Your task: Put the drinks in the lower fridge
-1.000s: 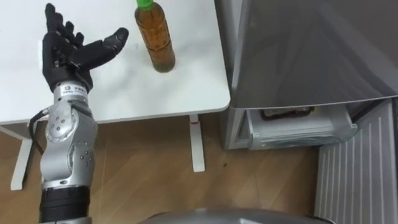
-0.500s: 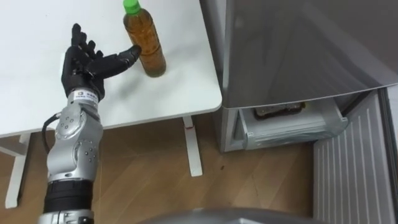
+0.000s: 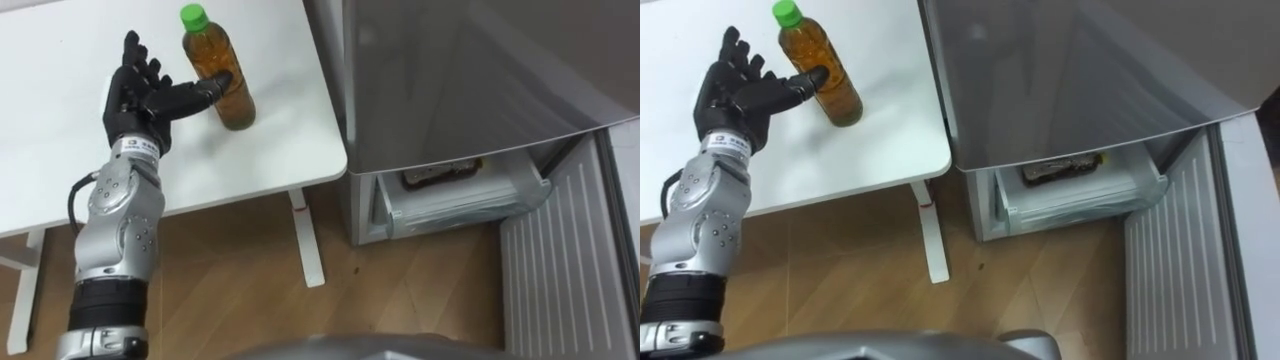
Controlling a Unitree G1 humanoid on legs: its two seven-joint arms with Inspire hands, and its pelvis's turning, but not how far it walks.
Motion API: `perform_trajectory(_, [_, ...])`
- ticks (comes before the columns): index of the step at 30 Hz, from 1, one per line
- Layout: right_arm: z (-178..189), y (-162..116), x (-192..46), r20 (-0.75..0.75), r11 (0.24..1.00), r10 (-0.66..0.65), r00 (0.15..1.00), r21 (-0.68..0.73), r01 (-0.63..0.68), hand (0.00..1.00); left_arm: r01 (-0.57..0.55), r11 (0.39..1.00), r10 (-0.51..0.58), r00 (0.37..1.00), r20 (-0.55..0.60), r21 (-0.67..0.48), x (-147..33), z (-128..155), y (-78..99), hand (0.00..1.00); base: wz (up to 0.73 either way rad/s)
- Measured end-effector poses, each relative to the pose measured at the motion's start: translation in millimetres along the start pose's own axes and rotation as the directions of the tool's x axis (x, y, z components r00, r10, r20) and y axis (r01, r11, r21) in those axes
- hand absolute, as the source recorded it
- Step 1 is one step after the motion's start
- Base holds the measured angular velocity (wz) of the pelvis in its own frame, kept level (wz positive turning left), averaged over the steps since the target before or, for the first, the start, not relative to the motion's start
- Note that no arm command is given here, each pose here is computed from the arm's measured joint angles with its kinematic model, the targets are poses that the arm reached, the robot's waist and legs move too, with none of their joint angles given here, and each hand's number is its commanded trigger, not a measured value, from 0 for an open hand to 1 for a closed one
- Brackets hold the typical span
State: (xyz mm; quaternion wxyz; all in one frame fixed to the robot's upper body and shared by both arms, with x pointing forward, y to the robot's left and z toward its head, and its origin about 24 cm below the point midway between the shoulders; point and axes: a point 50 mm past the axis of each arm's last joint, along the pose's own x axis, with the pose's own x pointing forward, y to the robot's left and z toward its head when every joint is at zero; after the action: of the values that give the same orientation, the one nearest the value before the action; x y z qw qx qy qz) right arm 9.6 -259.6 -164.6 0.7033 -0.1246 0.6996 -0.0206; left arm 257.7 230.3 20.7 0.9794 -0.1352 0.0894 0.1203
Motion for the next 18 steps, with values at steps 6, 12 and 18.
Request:
perform_trajectory(6, [-0.3,-0.5,0.0,0.001,1.000,-0.002,1.000,0.006,0.002,0.00,-0.002,1.000,0.002,1.000,0.000,0.005,0.3,0.7,1.3,0.00,0.00])
perform_trajectory(12, [-1.3,-0.8,-0.1,-0.001,1.000,-0.006,1.000,0.007,0.006,0.00,-0.002,1.000,0.002,1.000,0.004,0.012,0.8,2.3,2.5,0.00,0.00])
perform_trajectory(18, [-1.6,-0.8,-0.1,0.000,1.000,-0.008,1.000,0.007,0.008,0.00,-0.016,1.000,0.016,1.000,-0.024,0.010,5.0,-3.0,4.1,0.00,0.00])
